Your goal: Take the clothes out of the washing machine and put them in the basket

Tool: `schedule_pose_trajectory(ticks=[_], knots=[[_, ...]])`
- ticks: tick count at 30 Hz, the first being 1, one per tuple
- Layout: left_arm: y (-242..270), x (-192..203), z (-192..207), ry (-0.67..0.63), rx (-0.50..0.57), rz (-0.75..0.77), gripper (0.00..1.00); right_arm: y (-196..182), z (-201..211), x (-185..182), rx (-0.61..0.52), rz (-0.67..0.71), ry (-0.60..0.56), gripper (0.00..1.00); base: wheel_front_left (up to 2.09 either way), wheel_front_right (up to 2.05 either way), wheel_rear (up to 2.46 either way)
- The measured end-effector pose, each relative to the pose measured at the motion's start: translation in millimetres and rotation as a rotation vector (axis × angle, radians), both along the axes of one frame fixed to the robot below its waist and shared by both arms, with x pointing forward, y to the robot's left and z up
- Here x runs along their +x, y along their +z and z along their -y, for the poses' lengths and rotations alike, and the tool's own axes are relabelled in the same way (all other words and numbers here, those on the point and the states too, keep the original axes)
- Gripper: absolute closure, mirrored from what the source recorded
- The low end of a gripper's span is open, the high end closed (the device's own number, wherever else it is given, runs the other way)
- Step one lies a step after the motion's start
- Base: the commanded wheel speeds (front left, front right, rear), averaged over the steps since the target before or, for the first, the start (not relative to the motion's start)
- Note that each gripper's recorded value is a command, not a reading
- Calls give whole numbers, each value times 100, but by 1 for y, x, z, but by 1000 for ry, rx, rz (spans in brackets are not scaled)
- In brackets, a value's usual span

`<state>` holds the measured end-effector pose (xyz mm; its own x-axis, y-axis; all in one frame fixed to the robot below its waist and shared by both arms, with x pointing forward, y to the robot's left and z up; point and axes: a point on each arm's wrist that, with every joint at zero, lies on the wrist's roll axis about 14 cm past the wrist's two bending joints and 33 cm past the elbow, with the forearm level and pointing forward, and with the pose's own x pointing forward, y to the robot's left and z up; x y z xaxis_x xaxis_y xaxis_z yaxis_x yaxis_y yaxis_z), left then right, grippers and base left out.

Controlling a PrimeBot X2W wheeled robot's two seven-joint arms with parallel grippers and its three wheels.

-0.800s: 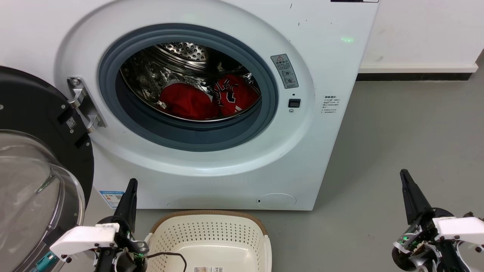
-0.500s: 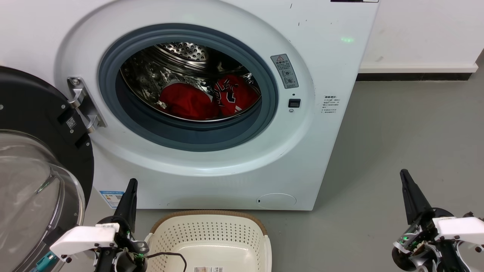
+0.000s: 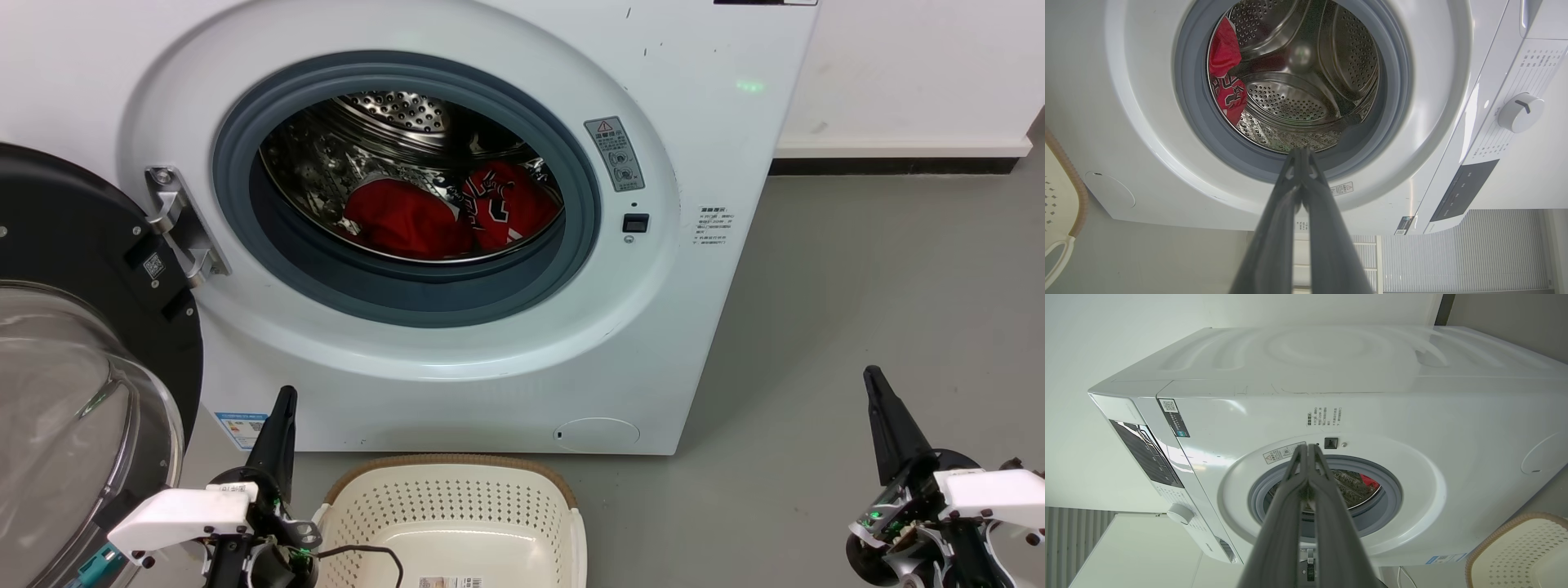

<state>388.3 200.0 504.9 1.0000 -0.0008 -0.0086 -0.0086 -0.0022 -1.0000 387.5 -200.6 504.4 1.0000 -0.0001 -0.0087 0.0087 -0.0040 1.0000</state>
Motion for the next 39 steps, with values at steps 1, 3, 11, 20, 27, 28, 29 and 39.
schedule_pose_trajectory(ticks=[1,3,11,20,27,28,29,39], knots=[[0,0,0,0,0,0,100,0,0,0,0,0,0,100,0,0,0],[0,0,0,0,0,0,100,0,0,0,0,0,0,100,0,0,0],[-29,-15,0,8,-1,-88,0,-28,2,-15,5,-84,-13,0,0,0,0],[-28,-18,-6,46,60,-86,0,-27,8,-18,-54,-83,-52,0,0,0,0],[-28,-22,-19,92,154,-104,0,-28,21,-23,-209,-98,-90,0,0,0,0],[-27,-23,-22,102,169,-108,0,-28,24,-24,-234,-100,-96,0,0,0,0],[-26,-23,-25,110,186,-110,0,-27,26,-24,-262,-100,-103,0,0,0,0],[14,-19,-32,168,468,-62,0,20,30,-19,-617,23,-135,0,0,0,0]])
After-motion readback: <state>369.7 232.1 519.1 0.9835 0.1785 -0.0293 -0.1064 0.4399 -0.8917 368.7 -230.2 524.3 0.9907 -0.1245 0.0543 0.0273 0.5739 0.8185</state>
